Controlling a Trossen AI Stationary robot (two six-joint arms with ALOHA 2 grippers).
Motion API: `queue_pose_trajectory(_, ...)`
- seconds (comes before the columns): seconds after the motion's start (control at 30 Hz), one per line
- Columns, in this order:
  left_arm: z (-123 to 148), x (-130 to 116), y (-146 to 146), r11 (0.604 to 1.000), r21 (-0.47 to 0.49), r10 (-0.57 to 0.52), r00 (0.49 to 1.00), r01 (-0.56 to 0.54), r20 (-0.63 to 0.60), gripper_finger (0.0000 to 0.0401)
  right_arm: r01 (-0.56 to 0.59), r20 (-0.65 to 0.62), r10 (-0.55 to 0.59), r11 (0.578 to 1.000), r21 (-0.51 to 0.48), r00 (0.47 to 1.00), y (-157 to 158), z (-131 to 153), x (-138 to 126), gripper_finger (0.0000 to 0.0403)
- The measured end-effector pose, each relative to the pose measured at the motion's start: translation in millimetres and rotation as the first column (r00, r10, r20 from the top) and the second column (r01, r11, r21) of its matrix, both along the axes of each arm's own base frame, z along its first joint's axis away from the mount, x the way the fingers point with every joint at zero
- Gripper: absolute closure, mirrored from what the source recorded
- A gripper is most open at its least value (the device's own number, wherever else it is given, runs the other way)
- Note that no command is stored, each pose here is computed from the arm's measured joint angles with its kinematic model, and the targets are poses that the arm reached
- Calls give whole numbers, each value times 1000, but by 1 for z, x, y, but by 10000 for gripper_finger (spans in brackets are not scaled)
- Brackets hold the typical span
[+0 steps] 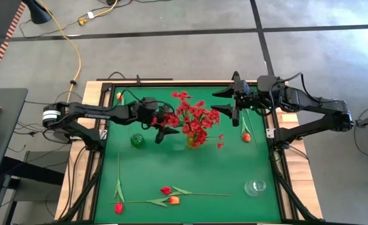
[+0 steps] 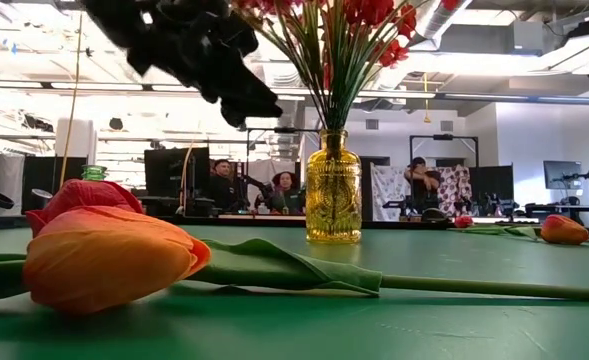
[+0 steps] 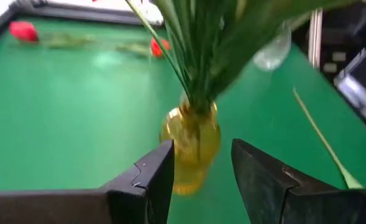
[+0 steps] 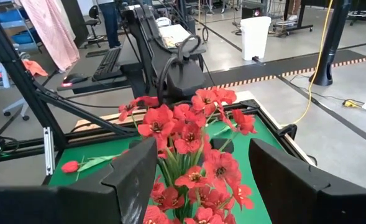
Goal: Sort flowers into vase by color
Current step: Put the top right orange flower into the green vase
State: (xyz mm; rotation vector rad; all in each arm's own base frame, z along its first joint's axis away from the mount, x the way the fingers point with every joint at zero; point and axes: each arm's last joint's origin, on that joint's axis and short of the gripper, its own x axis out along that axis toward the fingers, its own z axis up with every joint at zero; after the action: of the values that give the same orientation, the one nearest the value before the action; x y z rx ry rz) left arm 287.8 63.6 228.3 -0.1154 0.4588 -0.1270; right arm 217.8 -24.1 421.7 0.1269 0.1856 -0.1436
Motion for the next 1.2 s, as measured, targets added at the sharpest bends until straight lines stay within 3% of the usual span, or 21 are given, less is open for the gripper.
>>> queue_pose_trajectory(0.13,17,-8,0,998,56,24,981,-13,-192,253,0,0,0,1000,0,1000,0,0,0,121)
queue_pose_trajectory(0.3,45,-19,1,989,150,80,902,-17,-424,253,0,-1,0,1000,0,1000,0,0,0,121)
queue_pose_trajectory(0.6,106,-46,0,957,289,173,758,22,-630,253,-2,-5,2,1000,-2,1000,0,0,0,121)
queue_pose_trajectory(0.73,136,-57,-1,938,347,235,733,2,-639,253,-5,-11,5,1000,-19,1000,0,-1,0,121)
queue_pose_trajectory(0.87,163,-65,-4,949,306,252,750,-70,-611,253,-8,-12,7,1000,-25,1000,0,-1,0,121)
queue_pose_trajectory(1.03,191,-77,-13,972,165,234,769,-168,-595,253,-29,-60,24,996,-88,998,1,-4,-3,121)
queue_pose_trajectory(1.2,212,-85,-24,971,14,205,797,-239,-568,253,-6,-135,-5,997,-82,991,-5,-9,-11,121)
